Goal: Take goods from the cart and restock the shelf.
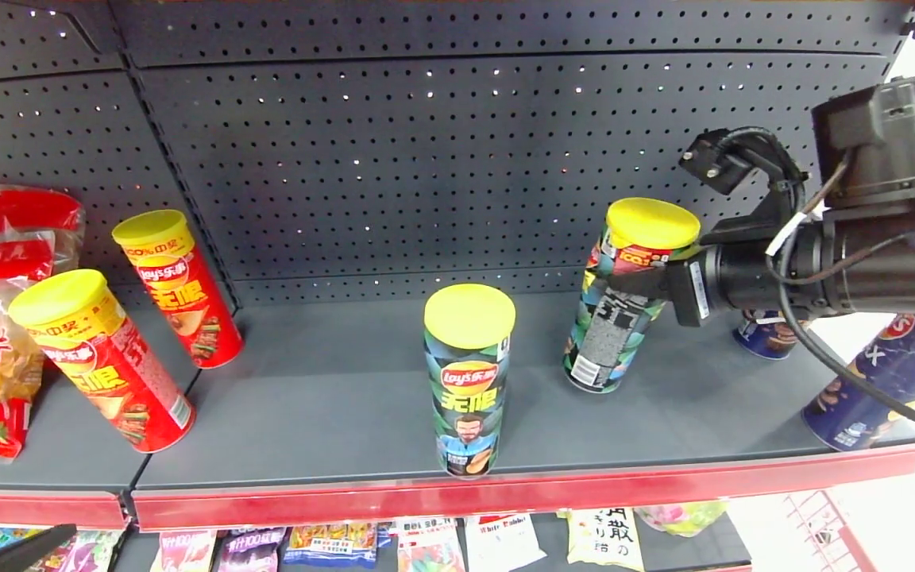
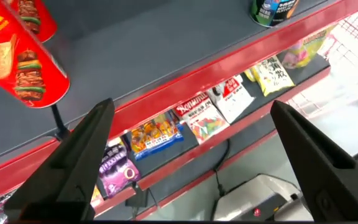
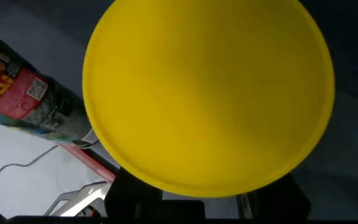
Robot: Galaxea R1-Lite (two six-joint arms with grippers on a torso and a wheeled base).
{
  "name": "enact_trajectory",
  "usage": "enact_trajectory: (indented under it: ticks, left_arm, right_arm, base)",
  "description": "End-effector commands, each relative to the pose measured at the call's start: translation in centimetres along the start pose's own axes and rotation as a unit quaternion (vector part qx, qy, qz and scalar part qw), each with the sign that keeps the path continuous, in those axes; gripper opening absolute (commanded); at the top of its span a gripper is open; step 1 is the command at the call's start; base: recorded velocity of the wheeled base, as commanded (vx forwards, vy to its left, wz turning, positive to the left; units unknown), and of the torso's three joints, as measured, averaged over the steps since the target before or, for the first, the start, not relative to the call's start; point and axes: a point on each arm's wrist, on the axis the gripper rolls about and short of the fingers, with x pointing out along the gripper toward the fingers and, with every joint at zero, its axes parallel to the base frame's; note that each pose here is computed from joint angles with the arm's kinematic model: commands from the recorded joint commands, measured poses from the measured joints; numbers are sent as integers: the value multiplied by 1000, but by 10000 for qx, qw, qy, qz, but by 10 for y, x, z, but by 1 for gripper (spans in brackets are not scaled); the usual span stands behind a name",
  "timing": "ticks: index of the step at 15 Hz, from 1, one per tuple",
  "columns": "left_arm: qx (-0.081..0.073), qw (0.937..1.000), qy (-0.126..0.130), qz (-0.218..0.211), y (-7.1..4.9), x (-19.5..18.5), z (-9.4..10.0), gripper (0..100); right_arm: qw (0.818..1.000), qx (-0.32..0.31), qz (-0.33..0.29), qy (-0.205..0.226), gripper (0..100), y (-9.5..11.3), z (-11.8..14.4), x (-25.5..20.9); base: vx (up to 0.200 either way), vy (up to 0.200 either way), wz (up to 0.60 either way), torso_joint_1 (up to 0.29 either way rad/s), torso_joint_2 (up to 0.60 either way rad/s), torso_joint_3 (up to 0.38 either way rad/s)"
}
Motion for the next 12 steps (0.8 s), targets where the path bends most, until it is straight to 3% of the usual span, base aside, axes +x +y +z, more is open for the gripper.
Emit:
enact_trajectory:
  ticks: [1,5,12]
  left_arm:
    - [-2,9999,-143,28,1,-8,-4,100]
    - [-7,9997,-178,136,1,-11,-5,100]
    - [-5,9997,-154,174,1,-10,-6,100]
  right_arm:
    - [9997,-96,197,75,0,9,8,27]
    - [9994,-235,261,-1,0,10,23,59]
    - [9972,-371,655,19,0,20,27,93]
  base:
    - [0,0,0,0,0,0]
    - [0,0,0,0,0,0]
    - [0,0,0,0,0,0]
